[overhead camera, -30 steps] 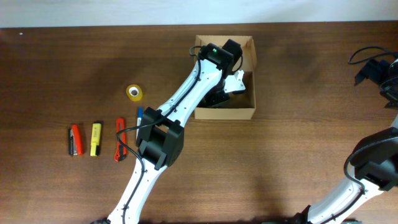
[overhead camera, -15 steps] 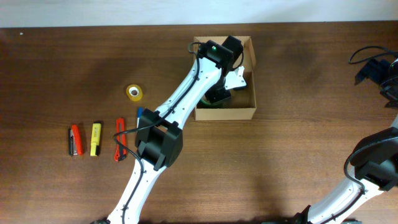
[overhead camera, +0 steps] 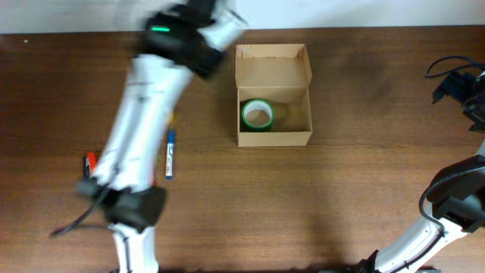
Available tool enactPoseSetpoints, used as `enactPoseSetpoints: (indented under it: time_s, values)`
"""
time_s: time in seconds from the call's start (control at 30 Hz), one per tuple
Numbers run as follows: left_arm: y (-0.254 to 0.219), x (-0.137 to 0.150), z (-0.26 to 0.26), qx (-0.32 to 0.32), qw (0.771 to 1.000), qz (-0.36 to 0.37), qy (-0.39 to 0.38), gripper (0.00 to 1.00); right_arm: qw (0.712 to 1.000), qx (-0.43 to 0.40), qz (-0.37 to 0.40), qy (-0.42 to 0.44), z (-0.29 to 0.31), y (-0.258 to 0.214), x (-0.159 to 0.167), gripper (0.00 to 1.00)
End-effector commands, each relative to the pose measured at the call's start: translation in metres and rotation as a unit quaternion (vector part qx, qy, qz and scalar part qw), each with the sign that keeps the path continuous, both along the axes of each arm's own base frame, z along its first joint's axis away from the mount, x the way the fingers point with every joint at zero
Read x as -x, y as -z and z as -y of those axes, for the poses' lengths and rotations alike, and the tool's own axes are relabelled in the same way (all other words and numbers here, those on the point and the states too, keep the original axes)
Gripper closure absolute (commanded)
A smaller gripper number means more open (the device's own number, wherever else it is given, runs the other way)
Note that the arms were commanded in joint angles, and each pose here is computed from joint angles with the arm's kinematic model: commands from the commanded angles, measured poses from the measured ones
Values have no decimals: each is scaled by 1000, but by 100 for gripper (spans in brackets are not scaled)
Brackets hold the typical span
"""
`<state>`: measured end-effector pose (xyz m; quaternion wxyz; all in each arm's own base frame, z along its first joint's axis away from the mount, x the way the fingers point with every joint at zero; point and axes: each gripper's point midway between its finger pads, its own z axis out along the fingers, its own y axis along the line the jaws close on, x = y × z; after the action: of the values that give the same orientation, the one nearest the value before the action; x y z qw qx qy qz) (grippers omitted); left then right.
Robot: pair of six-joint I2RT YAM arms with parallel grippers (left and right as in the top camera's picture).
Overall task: Pack container
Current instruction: 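Move the left gripper back to the small yellow tape roll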
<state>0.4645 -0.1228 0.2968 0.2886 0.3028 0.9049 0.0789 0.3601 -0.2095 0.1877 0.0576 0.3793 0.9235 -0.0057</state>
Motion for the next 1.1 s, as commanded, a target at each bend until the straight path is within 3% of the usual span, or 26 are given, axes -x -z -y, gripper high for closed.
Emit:
enactPoseSetpoints:
  time_s: [0.0,0.13,0.23,0.4,0.63,0.83,1.07]
  values:
    - [-13,11,-77,15,993,12,-119,86,1000,-3,6,-3,-2,-3,1,1]
    - [5,37,-151,29,978,5,-209,78,1000,-2,7,-3,-1,-3,0,1]
    - [21,58,-189,41,967,-1,-252,64,1000,-1,8,-3,-1,-3,0,0]
    - [56,88,-217,64,953,-60,-291,51,1000,1,12,-3,0,-3,-3,1]
    - [120,67,-189,103,949,-144,-259,47,1000,4,16,-3,1,-4,-4,1]
    - [183,46,-147,103,946,-214,-221,51,1000,3,15,-4,1,-4,-4,1]
    - [213,27,-128,94,945,-233,-210,52,1000,2,14,-4,1,-3,-3,1]
